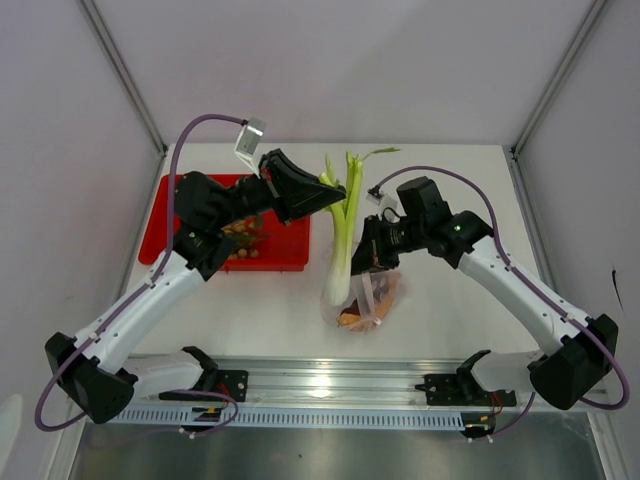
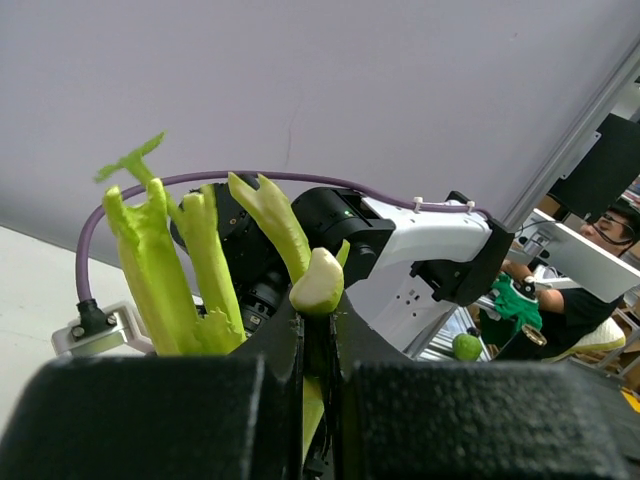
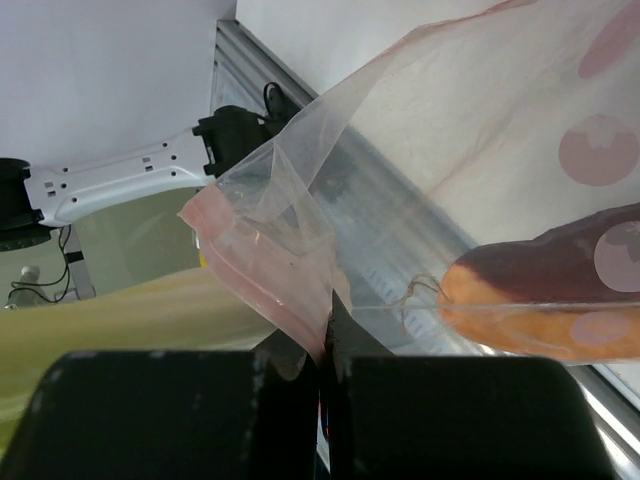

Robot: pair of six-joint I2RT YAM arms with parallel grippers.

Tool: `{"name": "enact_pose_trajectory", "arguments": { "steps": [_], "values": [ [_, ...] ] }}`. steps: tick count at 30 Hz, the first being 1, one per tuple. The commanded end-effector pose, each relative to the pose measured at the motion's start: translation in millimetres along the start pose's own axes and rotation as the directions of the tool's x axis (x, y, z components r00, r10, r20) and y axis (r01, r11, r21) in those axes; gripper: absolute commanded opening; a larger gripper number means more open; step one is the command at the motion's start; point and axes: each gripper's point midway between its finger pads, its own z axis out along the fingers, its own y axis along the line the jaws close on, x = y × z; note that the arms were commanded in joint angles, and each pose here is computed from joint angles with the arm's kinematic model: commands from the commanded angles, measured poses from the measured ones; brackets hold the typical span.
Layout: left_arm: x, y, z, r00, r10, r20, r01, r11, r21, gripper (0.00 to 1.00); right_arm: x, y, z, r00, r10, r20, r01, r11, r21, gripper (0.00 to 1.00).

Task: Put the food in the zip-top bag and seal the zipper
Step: Place the fake vegetable in the zipper food storage bag.

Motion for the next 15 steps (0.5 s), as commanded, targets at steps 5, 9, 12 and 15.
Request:
{"name": "enact_pose_trajectory", "arguments": {
  "steps": [5,9,12,15],
  "values": [
    [-3,-12,7,0.993,0.113,0.02,-0.115,0.989,0.093,0.01,6,31,-11,1.0,-0.003,0.0,0.002,0.99,-0.141,0.0],
    [26,0,-7,0.994,0.105,-0.018,-0.104,0.993,0.054,0.01,-2,38,-14,1.0,0.011,0.018,-0.008,0.986,-0.169,0.0],
    [44,6,-20,0.994,0.102,-0.046,-0.101,0.995,0.014,0.01,-9,38,-13,0.999,0.029,0.035,-0.023,0.984,-0.176,0.0],
    [57,9,-37,0.991,0.117,-0.061,-0.12,0.991,-0.052,0.01,-13,37,-13,0.998,0.043,0.04,-0.035,0.984,-0.177,0.0]
  ]
}}
